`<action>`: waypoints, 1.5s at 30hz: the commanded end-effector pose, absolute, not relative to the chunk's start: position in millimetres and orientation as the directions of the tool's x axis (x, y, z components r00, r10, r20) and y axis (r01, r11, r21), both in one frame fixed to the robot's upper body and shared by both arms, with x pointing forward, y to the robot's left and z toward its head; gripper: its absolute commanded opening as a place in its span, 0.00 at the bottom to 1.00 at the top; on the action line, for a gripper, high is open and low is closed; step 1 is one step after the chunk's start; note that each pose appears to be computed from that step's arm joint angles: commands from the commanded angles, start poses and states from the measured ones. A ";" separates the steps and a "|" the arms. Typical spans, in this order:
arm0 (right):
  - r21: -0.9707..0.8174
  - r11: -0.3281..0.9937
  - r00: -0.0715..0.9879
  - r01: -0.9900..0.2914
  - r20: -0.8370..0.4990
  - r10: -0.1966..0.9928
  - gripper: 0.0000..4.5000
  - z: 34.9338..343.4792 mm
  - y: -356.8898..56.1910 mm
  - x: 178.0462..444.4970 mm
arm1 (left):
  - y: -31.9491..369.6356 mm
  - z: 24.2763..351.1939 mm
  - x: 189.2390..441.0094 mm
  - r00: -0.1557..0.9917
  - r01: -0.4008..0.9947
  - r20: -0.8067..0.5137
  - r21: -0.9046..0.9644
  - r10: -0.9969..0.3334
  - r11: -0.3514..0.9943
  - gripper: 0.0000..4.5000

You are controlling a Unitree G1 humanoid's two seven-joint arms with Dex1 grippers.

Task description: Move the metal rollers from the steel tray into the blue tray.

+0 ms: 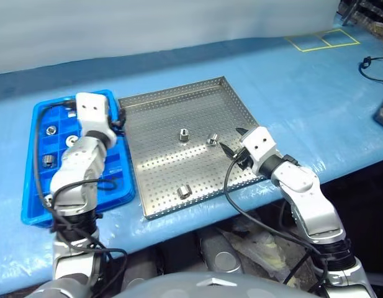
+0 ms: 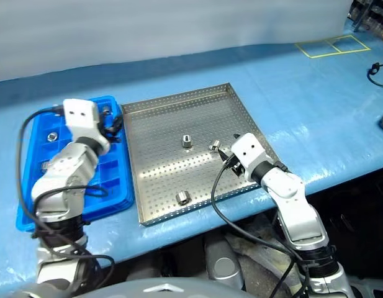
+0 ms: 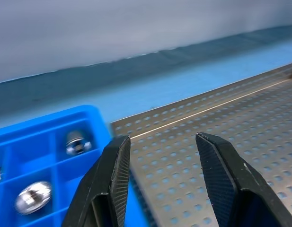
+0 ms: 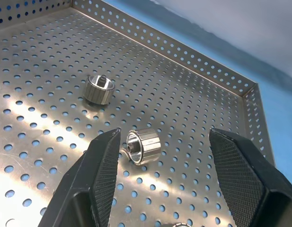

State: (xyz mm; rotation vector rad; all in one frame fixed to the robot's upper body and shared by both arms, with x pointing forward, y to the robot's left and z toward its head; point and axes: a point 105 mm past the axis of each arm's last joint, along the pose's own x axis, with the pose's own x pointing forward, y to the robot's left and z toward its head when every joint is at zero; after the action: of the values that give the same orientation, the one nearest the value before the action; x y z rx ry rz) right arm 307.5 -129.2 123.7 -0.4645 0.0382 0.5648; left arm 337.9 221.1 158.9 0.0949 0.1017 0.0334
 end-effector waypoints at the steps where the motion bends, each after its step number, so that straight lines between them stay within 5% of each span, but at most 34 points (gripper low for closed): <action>1: -0.432 0.730 0.835 -0.530 -0.116 0.538 0.70 135.4 -123.1 309.3 | 235.6 176.5 318.5 0.994 -0.081 -0.062 0.150 0.091 0.985 0.52; 8: -0.431 0.715 0.821 -0.550 -0.120 0.559 0.70 134.5 -118.8 312.3 | 260.7 167.9 292.0 0.977 -0.149 -0.121 0.204 0.176 0.967 0.52; 13: -0.428 0.704 0.809 -0.566 -0.126 0.574 0.70 132.5 -114.7 313.8 | 248.1 165.2 291.1 0.987 -0.104 -0.111 0.136 0.120 0.985 0.52; 20: -0.431 0.715 0.819 -0.550 -0.110 0.563 0.70 135.5 -115.0 315.6 | 142.8 159.4 319.0 0.948 0.307 -0.088 -0.006 -0.306 0.952 0.52; 27: -0.456 0.777 0.885 -0.434 -0.056 0.462 0.70 147.5 -137.2 311.3 | 58.7 145.3 356.9 0.835 0.533 -0.144 -0.032 -0.532 0.846 0.52; 34: -0.458 0.827 0.938 -0.328 -0.053 0.343 0.70 144.2 -164.4 292.2 | 18.3 114.6 377.0 0.753 0.614 -0.267 -0.046 -0.602 0.788 0.99; 45: -0.449 0.835 0.944 -0.317 -0.061 0.325 0.70 140.5 -165.8 290.3 | 17.0 96.2 387.6 0.774 0.579 -0.322 0.010 -0.546 0.815 0.99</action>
State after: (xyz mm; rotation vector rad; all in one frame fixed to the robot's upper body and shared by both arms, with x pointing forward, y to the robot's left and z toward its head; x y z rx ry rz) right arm 290.4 -167.5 128.5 -0.4644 0.0278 0.3478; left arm 382.7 16.8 79.9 0.1007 0.3829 -0.6226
